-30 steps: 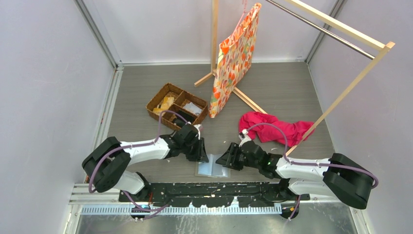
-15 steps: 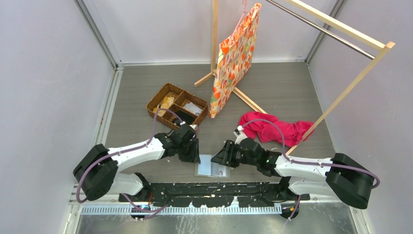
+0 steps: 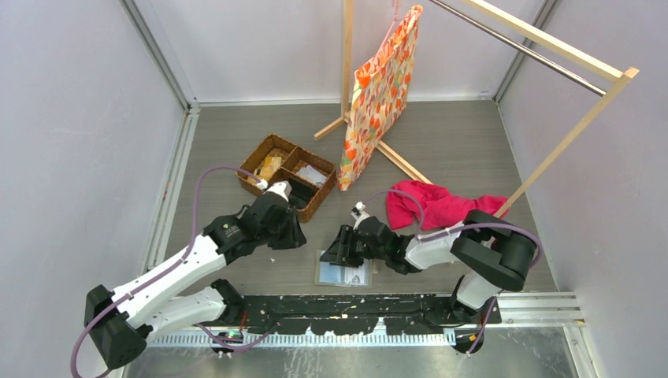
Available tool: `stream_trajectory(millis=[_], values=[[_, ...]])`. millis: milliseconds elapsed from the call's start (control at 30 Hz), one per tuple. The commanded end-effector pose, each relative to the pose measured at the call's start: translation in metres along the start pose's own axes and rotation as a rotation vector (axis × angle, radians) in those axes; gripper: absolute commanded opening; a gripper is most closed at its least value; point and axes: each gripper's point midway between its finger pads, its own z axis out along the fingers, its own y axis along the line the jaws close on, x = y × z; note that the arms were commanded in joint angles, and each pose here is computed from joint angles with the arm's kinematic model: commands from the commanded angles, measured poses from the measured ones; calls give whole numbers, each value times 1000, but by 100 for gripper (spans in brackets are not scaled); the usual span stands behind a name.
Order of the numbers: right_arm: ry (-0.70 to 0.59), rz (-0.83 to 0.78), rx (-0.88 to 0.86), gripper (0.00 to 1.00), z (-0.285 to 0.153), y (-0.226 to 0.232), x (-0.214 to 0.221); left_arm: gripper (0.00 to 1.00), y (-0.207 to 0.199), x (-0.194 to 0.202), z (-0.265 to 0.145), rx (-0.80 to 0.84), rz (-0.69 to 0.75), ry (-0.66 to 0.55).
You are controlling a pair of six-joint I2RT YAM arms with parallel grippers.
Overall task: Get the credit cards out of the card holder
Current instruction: Remove the credit card from the card holder.
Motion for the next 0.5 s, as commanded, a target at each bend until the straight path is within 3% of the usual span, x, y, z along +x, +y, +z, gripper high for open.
stream_trajectory(millis=[0, 300, 467], values=[[-41, 21, -173, 48, -2, 43, -10, 34, 3, 2, -2, 17, -41, -27], [-259, 9, 22, 47, -81, 1, -28, 34, -64, 17, 7, 372, -43, 90], [-295, 35, 43, 41, -104, -16, -25, 35, -97, 25, 19, 535, -60, 154]])
